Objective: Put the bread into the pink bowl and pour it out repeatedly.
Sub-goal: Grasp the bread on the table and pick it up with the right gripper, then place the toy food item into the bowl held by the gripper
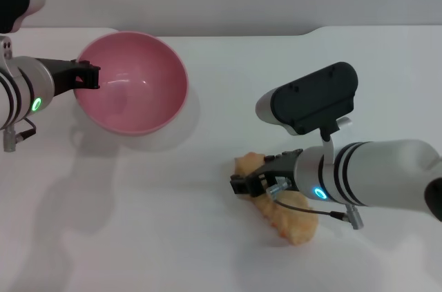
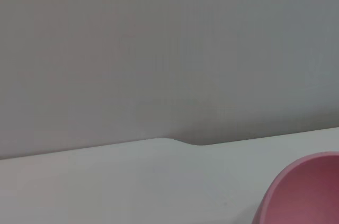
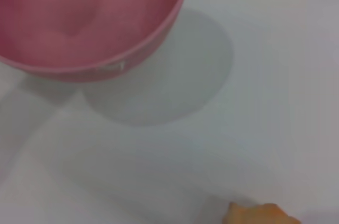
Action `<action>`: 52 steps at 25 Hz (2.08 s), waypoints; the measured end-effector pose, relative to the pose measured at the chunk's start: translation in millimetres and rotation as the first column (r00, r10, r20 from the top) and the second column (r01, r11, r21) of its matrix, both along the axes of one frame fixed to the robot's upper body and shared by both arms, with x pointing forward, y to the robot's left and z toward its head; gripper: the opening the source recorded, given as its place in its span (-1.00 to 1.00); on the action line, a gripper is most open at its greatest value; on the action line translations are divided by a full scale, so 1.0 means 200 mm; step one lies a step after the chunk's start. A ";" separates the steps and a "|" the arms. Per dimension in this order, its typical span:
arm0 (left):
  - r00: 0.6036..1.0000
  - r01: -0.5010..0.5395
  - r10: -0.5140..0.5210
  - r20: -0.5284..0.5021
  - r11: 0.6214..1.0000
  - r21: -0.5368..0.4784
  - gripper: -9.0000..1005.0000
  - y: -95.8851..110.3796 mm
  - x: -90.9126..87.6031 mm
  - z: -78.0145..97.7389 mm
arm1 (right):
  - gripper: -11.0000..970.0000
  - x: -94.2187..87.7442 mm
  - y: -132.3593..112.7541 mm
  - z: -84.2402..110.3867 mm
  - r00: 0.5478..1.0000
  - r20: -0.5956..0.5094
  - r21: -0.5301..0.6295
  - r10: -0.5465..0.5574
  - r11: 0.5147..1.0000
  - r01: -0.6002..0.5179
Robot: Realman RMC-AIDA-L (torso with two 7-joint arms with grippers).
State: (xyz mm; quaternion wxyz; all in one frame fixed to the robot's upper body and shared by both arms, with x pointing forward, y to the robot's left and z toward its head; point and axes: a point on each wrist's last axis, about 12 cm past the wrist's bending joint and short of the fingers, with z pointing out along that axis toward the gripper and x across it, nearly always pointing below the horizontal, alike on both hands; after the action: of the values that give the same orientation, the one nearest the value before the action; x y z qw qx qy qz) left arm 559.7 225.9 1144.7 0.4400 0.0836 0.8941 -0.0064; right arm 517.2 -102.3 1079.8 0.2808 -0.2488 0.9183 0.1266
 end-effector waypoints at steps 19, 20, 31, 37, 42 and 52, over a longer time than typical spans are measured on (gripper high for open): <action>1.000 0.012 -0.012 -0.011 1.000 0.003 -0.89 -0.01 -0.02 -0.02 | 0.20 0.01 0.09 0.14 0.990 0.051 -0.071 0.132 0.989 -0.128; 1.000 0.011 -0.011 -0.012 1.000 0.003 -0.89 -0.01 -0.02 -0.02 | 0.16 0.01 0.09 0.17 0.988 0.069 -0.076 0.135 0.989 -0.130; 0.999 0.023 -0.023 -0.049 1.000 -0.002 -0.89 -0.02 -0.03 -0.07 | 0.01 0.02 0.10 0.45 0.953 0.263 -0.105 0.152 0.986 -0.128; 0.994 0.077 -0.079 -0.071 0.997 -0.024 -0.89 -0.10 -0.05 -0.10 | -0.06 0.04 0.13 0.60 0.904 0.398 -0.091 0.158 0.987 -0.132; 0.992 0.096 -0.098 -0.074 0.995 -0.034 -0.89 -0.13 -0.06 -0.10 | -0.15 0.09 0.15 0.67 0.863 0.479 -0.074 0.164 0.987 -0.146; 0.988 0.134 -0.139 -0.061 0.988 -0.078 -0.89 -0.19 -0.07 -0.07 | -0.37 0.14 0.24 0.57 0.850 0.481 -0.063 0.215 0.976 -0.211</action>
State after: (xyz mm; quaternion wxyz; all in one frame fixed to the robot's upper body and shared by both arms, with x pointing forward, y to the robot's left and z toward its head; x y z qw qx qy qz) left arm 546.4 188.7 1129.8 0.4114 0.1282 0.8995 -0.0721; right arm 545.9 -53.5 1193.0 0.4852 -0.3735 0.7858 0.0869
